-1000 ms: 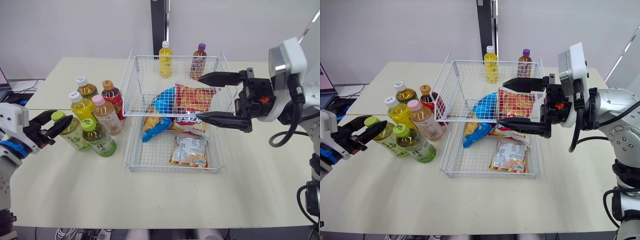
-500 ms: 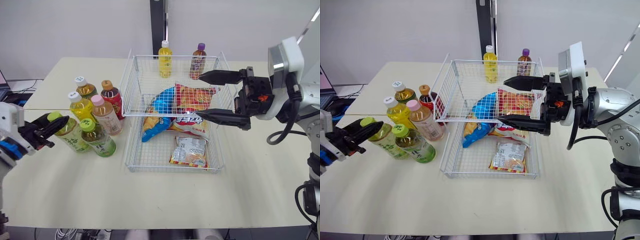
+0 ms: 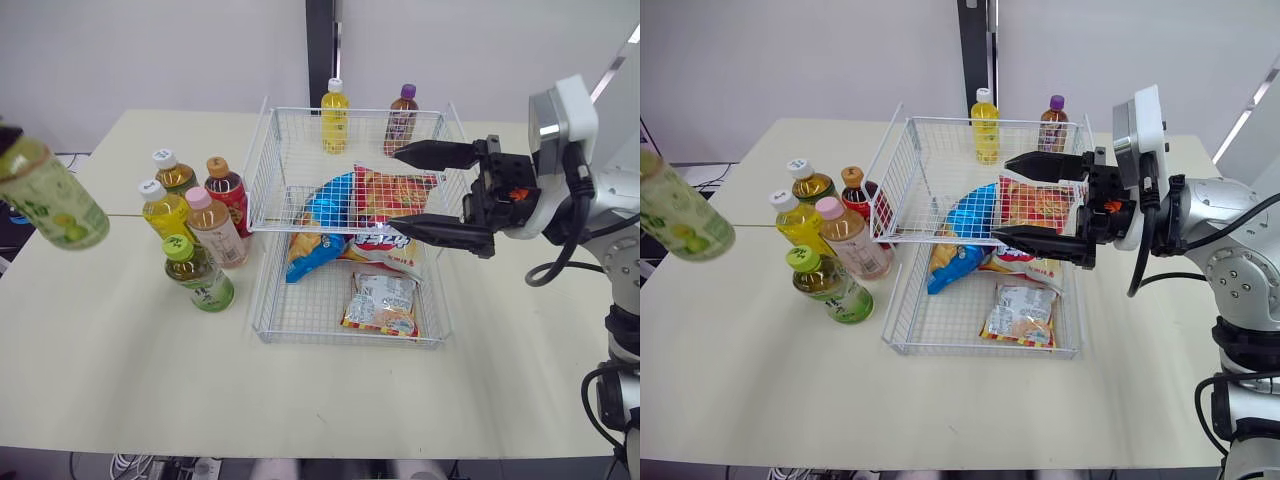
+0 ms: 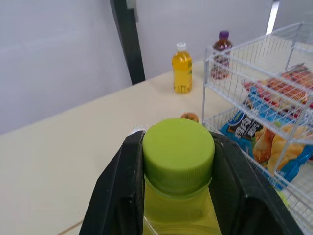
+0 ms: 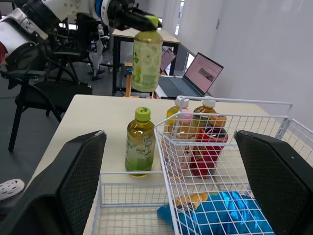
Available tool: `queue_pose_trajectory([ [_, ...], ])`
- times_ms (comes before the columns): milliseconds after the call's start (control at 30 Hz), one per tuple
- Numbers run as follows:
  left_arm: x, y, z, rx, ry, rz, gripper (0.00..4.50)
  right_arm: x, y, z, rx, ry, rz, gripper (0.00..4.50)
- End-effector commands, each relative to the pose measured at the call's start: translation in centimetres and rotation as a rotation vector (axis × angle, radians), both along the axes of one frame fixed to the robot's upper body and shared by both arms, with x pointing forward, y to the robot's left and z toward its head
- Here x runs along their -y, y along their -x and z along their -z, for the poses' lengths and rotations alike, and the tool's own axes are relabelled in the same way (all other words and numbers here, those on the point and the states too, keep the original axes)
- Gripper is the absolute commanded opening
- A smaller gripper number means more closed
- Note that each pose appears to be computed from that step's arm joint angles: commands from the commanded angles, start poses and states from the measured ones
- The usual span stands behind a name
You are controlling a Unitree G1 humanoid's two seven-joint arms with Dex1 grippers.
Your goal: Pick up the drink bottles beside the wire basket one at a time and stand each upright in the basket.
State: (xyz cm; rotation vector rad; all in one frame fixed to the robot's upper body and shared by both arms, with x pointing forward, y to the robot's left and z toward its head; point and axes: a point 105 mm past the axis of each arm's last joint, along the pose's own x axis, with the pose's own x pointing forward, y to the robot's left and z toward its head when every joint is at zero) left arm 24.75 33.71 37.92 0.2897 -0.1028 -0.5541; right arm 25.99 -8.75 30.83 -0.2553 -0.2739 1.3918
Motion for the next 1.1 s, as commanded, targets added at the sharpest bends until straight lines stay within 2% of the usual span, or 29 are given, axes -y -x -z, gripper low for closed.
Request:
queue_pose_trajectory([
  [33, 3.0, -0.5, -3.7, 0.119, -0.028, 0.132, 1.37, 0.5, 0.3, -1.4, 0.060, -0.009, 0.036, 4.50],
  [200, 8.3, -3.3, -7.6, 0.211, -0.015, 0.331, 1.37, 1.4, 0.5, -1.5, 0.079, -0.009, 0.107, 4.50],
  [367, 13.6, -6.0, -9.6, 0.238, -0.015, 0.511, 1.37, 2.8, 1.1, -1.7, 0.117, -0.004, 0.212, 4.50],
  [633, 22.6, -9.6, -9.9, 0.302, 0.006, 0.708, 1.37, 4.4, 1.8, -2.0, 0.164, -0.021, 0.401, 4.50],
  [733, 25.4, -10.7, -9.7, 0.306, 0.094, 0.745, 1.37, 5.0, 1.9, -1.9, 0.176, -0.026, 0.477, 4.50],
  [900, 29.8, -12.0, -7.4, 0.301, 0.065, 0.779, 1.37, 5.6, 2.5, -1.2, 0.168, -0.017, 0.566, 4.50],
  [1100, 33.9, -12.8, -6.3, 0.286, 0.060, 0.755, 1.37, 6.2, 3.1, -0.7, 0.157, -0.036, 0.649, 4.50],
])
